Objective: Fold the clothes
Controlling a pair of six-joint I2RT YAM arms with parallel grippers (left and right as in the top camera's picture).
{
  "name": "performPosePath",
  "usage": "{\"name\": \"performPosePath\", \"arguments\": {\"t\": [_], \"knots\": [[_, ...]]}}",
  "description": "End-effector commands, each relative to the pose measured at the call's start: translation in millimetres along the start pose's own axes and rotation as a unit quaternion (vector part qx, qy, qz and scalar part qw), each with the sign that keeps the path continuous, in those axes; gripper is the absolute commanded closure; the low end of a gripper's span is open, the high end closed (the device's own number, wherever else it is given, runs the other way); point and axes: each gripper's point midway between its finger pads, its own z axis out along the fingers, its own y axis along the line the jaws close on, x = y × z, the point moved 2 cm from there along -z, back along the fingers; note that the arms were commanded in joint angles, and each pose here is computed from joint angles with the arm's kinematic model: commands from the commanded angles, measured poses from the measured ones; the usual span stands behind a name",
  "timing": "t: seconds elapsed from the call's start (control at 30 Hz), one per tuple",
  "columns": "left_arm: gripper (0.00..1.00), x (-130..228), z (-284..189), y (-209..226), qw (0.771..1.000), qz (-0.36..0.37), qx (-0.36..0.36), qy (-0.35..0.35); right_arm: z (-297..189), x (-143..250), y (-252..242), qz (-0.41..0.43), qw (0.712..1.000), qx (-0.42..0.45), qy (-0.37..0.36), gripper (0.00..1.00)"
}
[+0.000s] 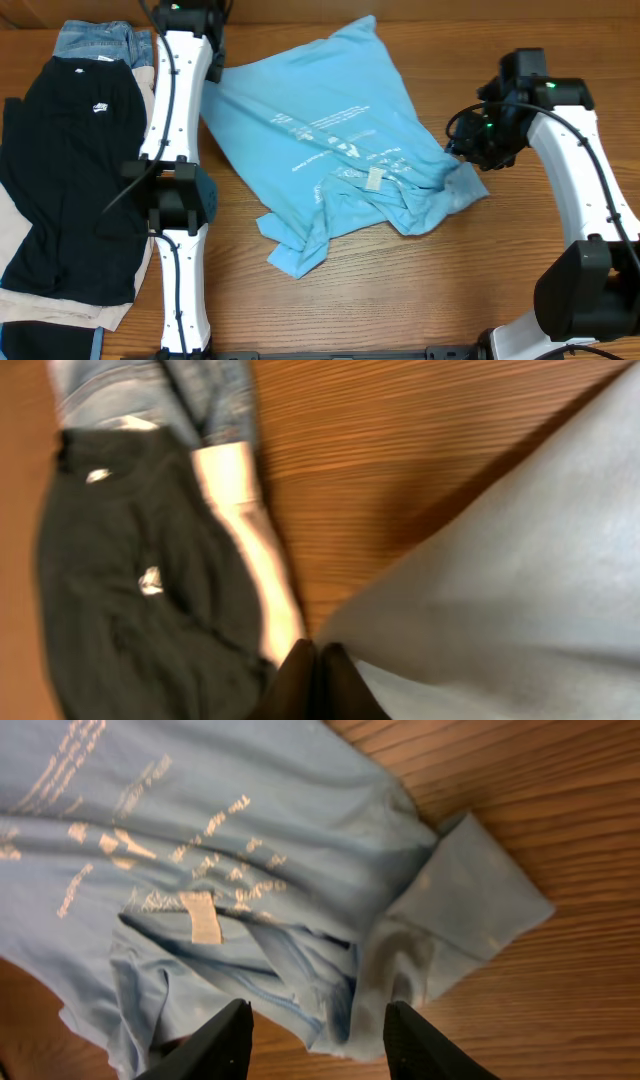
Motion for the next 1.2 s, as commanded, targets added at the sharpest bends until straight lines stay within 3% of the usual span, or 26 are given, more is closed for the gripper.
{"name": "performPosePath", "arguments": {"t": [0.0, 0.07, 0.23, 0.37, 0.57, 0.7, 0.87, 1.03, 1.1, 1.17], "knots": [[0.43, 3.0, -1.5, 33.6, 0.998, -0.049, -0.042, 0.002, -5.6, 5.0, 22.5, -0.033, 0.999, -0.008, -0.006, 0.53], [0.30, 3.9, -0.7, 33.8, 0.998, -0.053, -0.032, 0.003, -4.2, 9.5, 26.2, -0.035, 0.999, -0.002, 0.000, 0.53], [0.23, 0.3, -10.8, 23.7, 0.998, -0.059, 0.021, -0.011, -4.4, 20.2, 10.5, 0.017, 0.998, 0.057, 0.014, 0.53], [0.20, -3.0, -36.8, 14.3, 0.993, -0.065, 0.090, -0.034, -9.1, 33.0, -11.6, 0.060, 0.989, 0.130, 0.027, 0.53], [0.21, 3.2, -105.5, 6.7, 0.973, -0.068, 0.208, -0.077, 5.9, 42.7, -7.6, 0.049, 0.988, 0.139, 0.037, 0.46], [0.21, 11.1, -150.2, 15.9, 0.963, -0.070, 0.235, -0.111, 27.4, 45.4, -3.7, 0.048, 0.991, 0.121, 0.037, 0.40], [0.20, 19.1, -178.1, 23.8, 0.958, -0.072, 0.246, -0.132, 42.1, 51.7, -6.7, 0.056, 0.991, 0.114, 0.045, 0.42], [0.21, 28.6, -176.0, 21.0, 0.960, -0.067, 0.248, -0.110, 51.7, 64.8, -16.6, 0.046, 0.988, 0.128, 0.067, 0.56], [0.25, 31.8, -175.8, 18.8, 0.961, -0.064, 0.249, -0.103, 55.7, 66.5, -22.4, 0.047, 0.987, 0.138, 0.066, 0.78], [0.26, 32.1, -176.2, 17.9, 0.961, -0.062, 0.249, -0.102, 55.7, 63.4, -26.9, 0.051, 0.987, 0.143, 0.060, 0.89]]}}
